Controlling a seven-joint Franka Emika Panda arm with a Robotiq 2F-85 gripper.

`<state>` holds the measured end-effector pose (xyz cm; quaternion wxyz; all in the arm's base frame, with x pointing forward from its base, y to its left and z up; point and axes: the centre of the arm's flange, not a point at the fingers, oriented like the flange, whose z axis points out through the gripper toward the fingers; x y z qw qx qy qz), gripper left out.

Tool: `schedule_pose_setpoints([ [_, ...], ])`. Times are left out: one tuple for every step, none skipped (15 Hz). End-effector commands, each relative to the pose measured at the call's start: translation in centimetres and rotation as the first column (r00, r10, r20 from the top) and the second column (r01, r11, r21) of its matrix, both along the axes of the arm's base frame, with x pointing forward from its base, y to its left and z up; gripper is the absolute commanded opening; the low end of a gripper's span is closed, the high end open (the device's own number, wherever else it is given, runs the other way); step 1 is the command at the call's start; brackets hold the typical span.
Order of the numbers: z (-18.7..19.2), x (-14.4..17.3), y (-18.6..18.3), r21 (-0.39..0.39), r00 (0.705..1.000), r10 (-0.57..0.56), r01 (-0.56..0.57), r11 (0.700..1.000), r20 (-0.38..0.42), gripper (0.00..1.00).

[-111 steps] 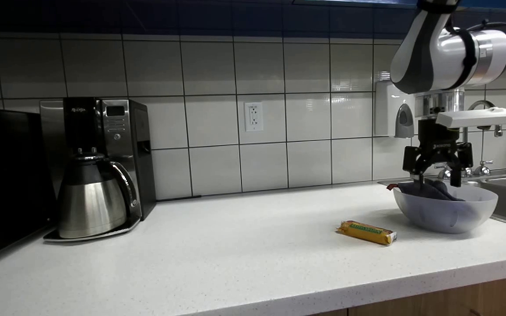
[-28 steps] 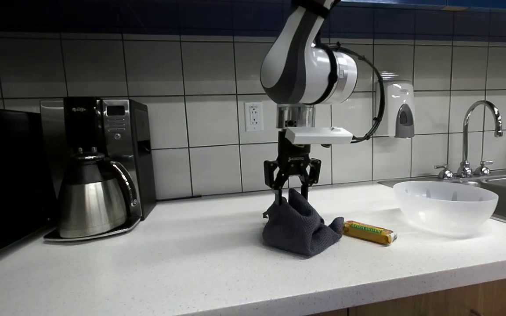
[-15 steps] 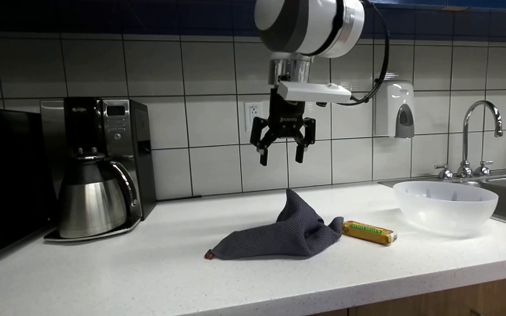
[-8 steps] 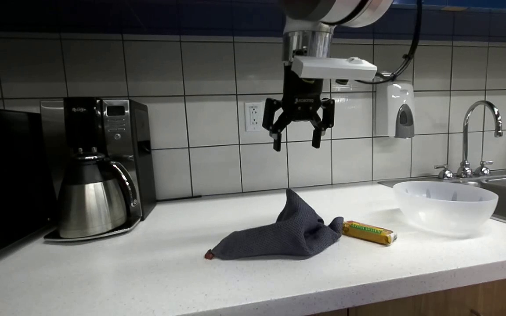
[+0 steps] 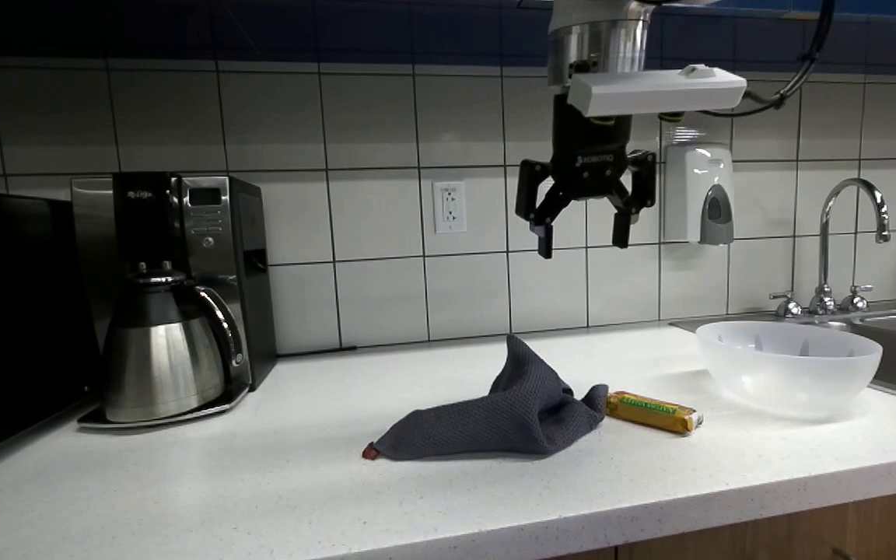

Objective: Take the grey hand towel out of the bowl

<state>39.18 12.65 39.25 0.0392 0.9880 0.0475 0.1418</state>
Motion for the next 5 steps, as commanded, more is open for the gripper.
schedule_pose_setpoints([
  [0.3, -2.7, -2.6, -0.036, 0.996, -0.087, 0.088, 0.996, 0.022, 1.00],
  [0.2, -3.0, -3.2, -0.034, 0.995, -0.101, 0.102, 0.994, 0.023, 1.00],
  [0.0, -3.2, -3.8, -0.031, 0.993, -0.116, 0.116, 0.993, 0.025, 1.00],
  [-0.1, -3.4, -4.3, -0.028, 0.991, -0.130, 0.130, 0.991, 0.026, 1.00],
  [-0.3, -3.6, -4.8, -0.019, 0.988, -0.154, 0.154, 0.988, 0.021, 1.00],
])
